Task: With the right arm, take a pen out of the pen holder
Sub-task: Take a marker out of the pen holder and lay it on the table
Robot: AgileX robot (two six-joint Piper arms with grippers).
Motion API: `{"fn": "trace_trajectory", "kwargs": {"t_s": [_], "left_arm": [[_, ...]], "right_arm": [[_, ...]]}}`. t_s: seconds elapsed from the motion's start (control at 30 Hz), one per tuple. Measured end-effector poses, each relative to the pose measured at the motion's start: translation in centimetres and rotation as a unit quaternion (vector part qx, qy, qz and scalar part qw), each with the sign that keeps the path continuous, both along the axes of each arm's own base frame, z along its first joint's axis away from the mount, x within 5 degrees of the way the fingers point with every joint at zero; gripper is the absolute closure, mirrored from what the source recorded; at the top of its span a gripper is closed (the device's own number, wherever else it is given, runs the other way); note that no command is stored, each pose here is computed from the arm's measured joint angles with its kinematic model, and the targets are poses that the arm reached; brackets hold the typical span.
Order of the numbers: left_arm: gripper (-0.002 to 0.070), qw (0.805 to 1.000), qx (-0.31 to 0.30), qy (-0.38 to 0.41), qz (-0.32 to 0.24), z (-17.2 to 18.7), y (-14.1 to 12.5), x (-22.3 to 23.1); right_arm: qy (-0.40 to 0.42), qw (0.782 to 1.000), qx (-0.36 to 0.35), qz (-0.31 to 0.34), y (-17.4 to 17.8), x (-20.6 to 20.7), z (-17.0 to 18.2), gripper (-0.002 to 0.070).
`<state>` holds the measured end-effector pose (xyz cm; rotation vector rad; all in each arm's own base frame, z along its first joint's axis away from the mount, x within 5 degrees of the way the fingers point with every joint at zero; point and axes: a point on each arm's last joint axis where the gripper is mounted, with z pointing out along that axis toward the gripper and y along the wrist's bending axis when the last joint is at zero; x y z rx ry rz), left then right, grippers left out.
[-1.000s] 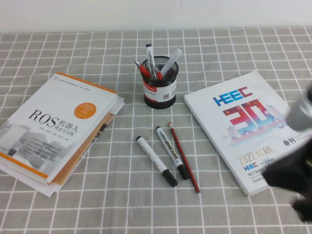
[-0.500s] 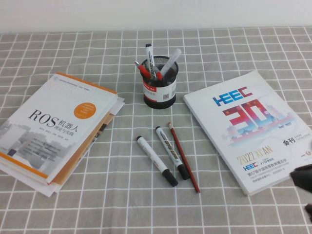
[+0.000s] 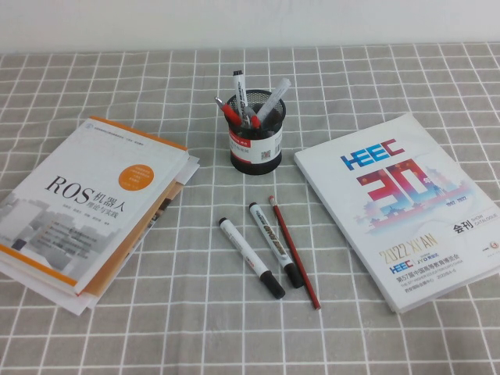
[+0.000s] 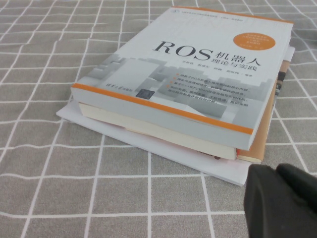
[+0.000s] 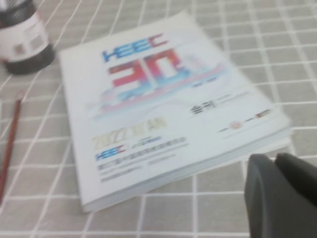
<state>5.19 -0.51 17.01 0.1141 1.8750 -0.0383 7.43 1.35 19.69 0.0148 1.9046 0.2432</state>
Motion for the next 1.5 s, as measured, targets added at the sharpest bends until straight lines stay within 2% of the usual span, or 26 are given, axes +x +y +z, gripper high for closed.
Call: {"fn": "trace_trajectory", "kwargs": {"t_s": [0.17, 0.37, 0.63, 0.87, 1.5], "left_arm": [[0.0678, 1.0, 0.0, 0.0, 0.0, 0.0, 0.0, 0.0], [0.0678, 1.0, 0.0, 0.0, 0.0, 0.0, 0.0, 0.0], [0.0678, 1.0, 0.0, 0.0, 0.0, 0.0, 0.0, 0.0], [0.0678, 1.0, 0.0, 0.0, 0.0, 0.0, 0.0, 0.0], [0.0678, 1.0, 0.0, 0.0, 0.0, 0.0, 0.0, 0.0]], "right_arm": [[-0.048, 0.998, 0.004, -0.029, -0.5, -1.2, -1.3, 0.0688], [-0.094, 0.995, -0.02, -0.028, -0.6, -1.8, -1.1, 0.0688], [-0.071, 0.994, -0.077, -0.02, -0.8, -1.9, -1.7, 0.0688], [-0.019, 0.997, -0.074, -0.01, -0.7, -2.2, -2.6, 0.0688], [-0.016, 0.997, -0.07, -0.009, -0.6, -2.2, -2.7, 0.0688]]}}
